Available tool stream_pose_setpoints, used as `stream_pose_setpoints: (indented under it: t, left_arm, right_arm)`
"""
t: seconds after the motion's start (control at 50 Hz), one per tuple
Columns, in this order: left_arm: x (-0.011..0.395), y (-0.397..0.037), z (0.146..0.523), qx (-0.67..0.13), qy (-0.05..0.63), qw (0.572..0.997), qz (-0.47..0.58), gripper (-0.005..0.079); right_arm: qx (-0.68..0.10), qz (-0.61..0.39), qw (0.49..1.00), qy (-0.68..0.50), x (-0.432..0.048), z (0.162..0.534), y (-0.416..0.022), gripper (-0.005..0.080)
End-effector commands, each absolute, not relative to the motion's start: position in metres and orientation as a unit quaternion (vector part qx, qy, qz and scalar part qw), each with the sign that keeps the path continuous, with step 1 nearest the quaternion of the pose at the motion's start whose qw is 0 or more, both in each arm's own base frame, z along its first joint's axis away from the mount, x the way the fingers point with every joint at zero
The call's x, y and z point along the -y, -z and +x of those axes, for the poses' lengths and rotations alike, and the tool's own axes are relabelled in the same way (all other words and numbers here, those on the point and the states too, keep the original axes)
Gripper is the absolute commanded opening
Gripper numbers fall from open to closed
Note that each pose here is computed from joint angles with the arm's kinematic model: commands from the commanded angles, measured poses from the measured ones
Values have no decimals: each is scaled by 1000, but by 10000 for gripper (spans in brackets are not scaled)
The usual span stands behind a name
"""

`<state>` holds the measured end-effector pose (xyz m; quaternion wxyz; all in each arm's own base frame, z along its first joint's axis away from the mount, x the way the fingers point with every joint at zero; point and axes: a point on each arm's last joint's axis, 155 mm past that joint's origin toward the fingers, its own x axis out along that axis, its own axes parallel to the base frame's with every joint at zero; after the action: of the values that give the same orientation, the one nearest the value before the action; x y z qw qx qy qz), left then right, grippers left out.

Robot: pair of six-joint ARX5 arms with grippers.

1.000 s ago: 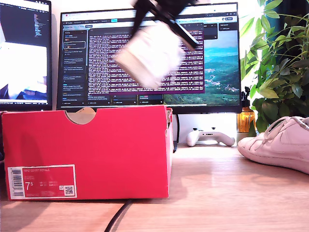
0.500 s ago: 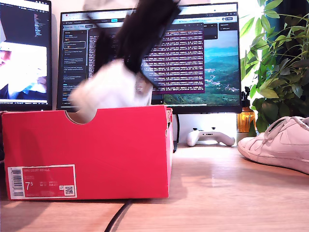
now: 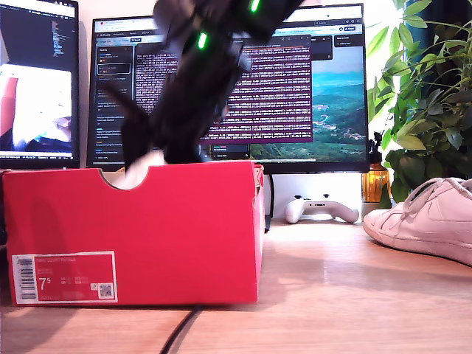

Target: Pack the white shoes by picking the first shoe and placing it inside the red shoebox, left side, then picking and rotating the second shoe and placing it in the shoebox

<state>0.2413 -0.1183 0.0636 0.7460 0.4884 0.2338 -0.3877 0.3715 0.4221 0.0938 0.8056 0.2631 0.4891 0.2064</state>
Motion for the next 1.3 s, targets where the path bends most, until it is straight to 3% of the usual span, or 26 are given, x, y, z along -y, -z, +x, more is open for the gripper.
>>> stream_pose_setpoints:
  t: [0.0, 0.14, 0.34, 0.48, 0.72, 1.0, 1.28]
  left_arm:
    - [119, -60, 240, -236, 392, 743, 489, -19]
    - [119, -60, 240, -236, 392, 742, 489, -19]
    - [119, -60, 240, -236, 392, 743, 489, -19]
    - [119, -60, 240, -236, 392, 743, 489, -19]
    - [119, -60, 240, -236, 392, 743, 489, -19]
    - [119, -60, 240, -236, 392, 742, 489, -19]
    - [119, -60, 240, -236, 392, 743, 489, -19]
  right_arm:
    - [-471, 269, 811, -219, -432, 375, -107, -13]
    - [-474, 268, 810, -216, -432, 375, -102, -4]
    - [-465, 273, 812, -224, -436, 377, -107, 183]
    - [-451, 281, 814, -235, -440, 381, -115, 238]
    - [-451, 269, 813, -251, -442, 383, -128, 240]
    - [-435, 196, 836, -272, -417, 399, -182, 240]
    - [-496, 219, 793, -279, -380, 403, -218, 240]
